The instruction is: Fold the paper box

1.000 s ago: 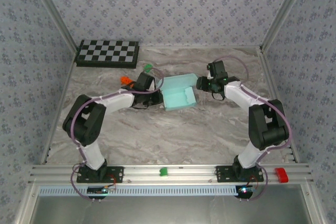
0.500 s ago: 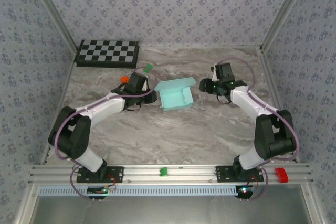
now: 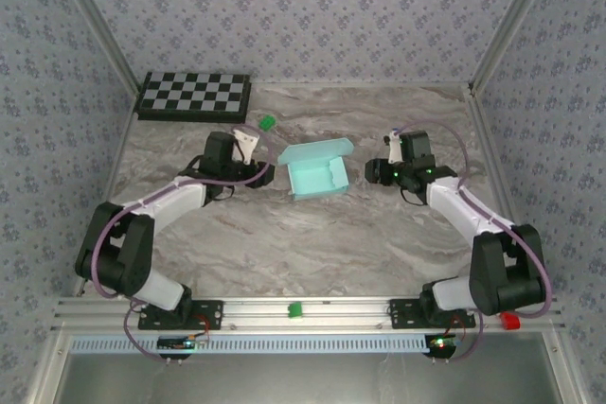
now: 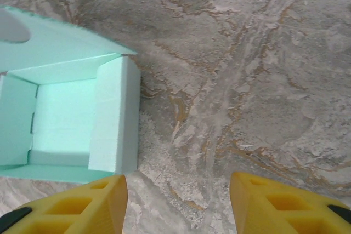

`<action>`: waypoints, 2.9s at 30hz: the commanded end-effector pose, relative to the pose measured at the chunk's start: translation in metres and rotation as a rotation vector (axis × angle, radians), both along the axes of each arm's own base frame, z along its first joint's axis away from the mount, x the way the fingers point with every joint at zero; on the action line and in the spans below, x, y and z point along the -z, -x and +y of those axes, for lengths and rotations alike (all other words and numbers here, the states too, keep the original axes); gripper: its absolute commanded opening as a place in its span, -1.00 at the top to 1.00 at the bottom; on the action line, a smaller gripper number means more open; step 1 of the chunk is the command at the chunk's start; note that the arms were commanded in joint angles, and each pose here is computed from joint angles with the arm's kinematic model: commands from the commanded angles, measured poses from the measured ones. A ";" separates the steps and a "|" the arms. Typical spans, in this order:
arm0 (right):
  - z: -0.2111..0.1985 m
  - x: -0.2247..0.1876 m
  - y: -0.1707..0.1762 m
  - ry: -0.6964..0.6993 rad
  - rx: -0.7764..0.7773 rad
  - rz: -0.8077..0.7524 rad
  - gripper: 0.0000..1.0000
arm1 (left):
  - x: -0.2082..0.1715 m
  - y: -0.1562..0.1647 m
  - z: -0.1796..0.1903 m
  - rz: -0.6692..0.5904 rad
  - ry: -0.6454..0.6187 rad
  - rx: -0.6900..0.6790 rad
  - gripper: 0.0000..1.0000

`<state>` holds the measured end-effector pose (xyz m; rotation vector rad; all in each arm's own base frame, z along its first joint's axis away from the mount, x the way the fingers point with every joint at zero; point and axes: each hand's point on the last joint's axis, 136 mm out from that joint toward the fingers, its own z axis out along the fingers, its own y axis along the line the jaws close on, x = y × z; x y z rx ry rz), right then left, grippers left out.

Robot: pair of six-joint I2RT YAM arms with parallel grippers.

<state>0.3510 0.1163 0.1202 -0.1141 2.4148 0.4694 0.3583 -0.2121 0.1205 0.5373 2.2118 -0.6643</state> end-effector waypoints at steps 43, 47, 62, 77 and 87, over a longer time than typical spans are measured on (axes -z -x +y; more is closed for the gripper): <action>0.035 0.024 0.000 -0.127 -0.064 0.042 -0.08 | -0.025 -0.032 -0.056 -0.337 0.126 0.482 0.56; 0.041 0.030 -0.004 -0.148 -0.065 0.046 -0.06 | -0.026 -0.031 -0.058 -0.331 0.137 0.494 0.65; 0.052 0.049 -0.020 -0.144 -0.084 0.053 -0.04 | -0.032 -0.029 -0.061 -0.312 0.159 0.513 0.83; 0.061 0.060 -0.018 -0.160 -0.087 0.068 -0.04 | -0.030 -0.032 -0.056 -0.243 0.160 0.442 1.00; 0.070 0.063 -0.028 -0.197 -0.064 0.051 0.00 | -0.023 -0.025 -0.050 -0.151 0.137 0.379 1.00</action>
